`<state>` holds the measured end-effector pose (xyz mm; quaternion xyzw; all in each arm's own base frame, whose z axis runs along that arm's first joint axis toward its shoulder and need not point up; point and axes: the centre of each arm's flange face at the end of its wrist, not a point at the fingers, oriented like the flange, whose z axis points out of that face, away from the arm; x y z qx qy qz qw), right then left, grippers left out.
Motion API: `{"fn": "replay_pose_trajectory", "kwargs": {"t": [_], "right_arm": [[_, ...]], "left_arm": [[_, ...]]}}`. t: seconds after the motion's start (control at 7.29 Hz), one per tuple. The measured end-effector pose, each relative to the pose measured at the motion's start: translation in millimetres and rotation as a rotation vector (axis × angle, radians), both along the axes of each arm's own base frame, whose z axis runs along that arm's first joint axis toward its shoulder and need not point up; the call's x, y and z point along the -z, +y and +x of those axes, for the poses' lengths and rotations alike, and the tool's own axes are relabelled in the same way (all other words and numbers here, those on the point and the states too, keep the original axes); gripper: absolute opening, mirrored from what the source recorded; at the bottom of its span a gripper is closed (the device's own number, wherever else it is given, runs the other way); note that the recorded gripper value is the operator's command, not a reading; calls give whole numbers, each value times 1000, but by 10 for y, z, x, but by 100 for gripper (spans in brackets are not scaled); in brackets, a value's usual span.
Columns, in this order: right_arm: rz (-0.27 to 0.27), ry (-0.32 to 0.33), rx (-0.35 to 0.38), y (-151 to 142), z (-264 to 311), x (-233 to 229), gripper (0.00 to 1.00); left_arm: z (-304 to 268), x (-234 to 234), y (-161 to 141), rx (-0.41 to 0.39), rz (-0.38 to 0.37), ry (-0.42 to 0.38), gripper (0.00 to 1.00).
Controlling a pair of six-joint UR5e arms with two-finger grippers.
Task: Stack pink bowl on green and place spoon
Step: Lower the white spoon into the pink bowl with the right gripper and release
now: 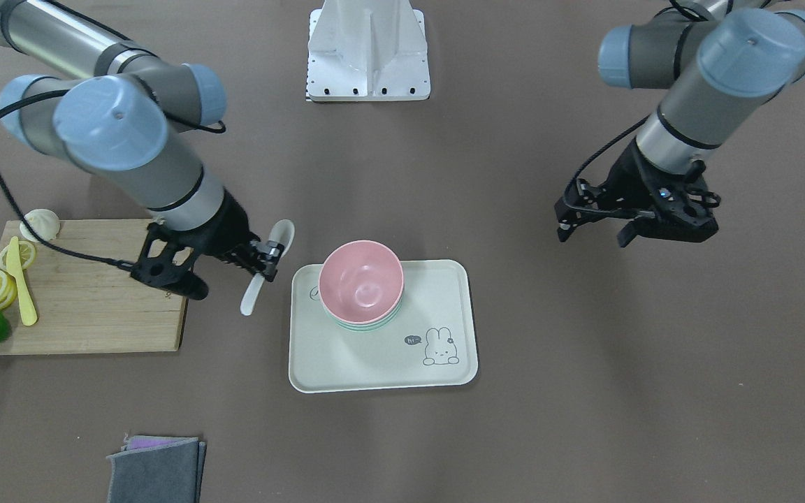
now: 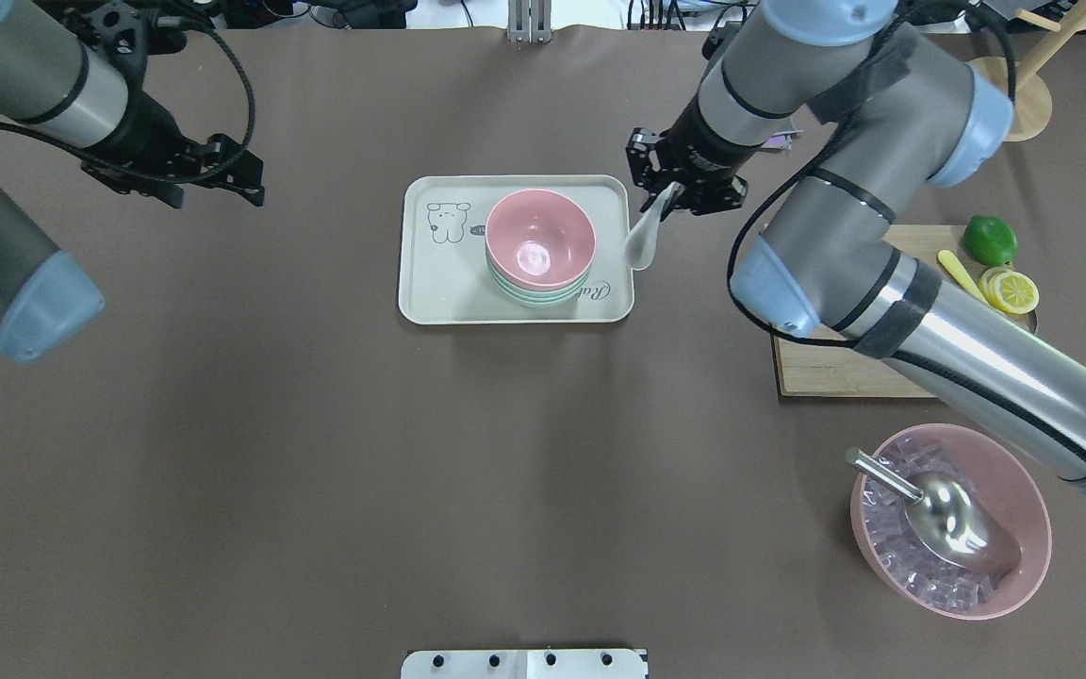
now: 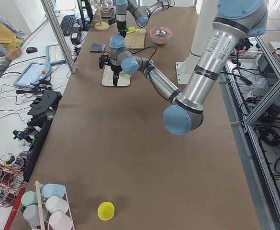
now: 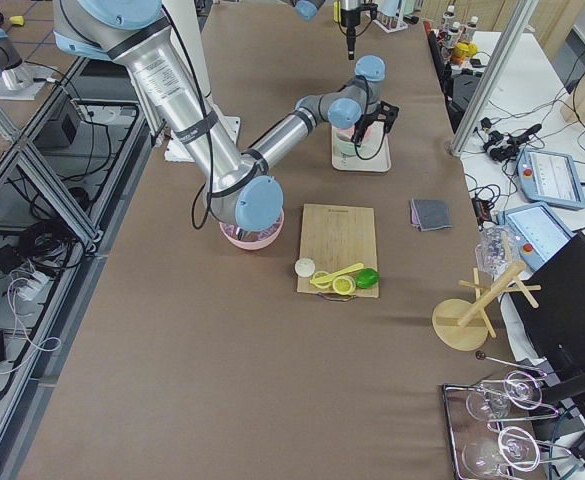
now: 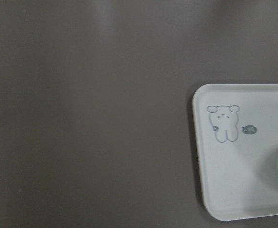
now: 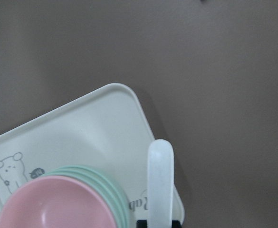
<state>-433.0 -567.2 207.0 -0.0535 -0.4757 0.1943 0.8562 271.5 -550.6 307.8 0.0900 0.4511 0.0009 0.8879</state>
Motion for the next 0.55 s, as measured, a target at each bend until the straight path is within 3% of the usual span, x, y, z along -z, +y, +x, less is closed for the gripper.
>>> {"fn": "replay_pose_trajectory", "kwargs": {"t": [0.27, 0.55], "right_arm": [[-5, 6, -45, 127, -523, 361, 0], [-9, 16, -62, 93, -612, 390, 0]], "left_arm": [[-351, -281, -55, -24, 24, -19, 98], [-420, -311, -55, -25, 30, -21, 98]]}}
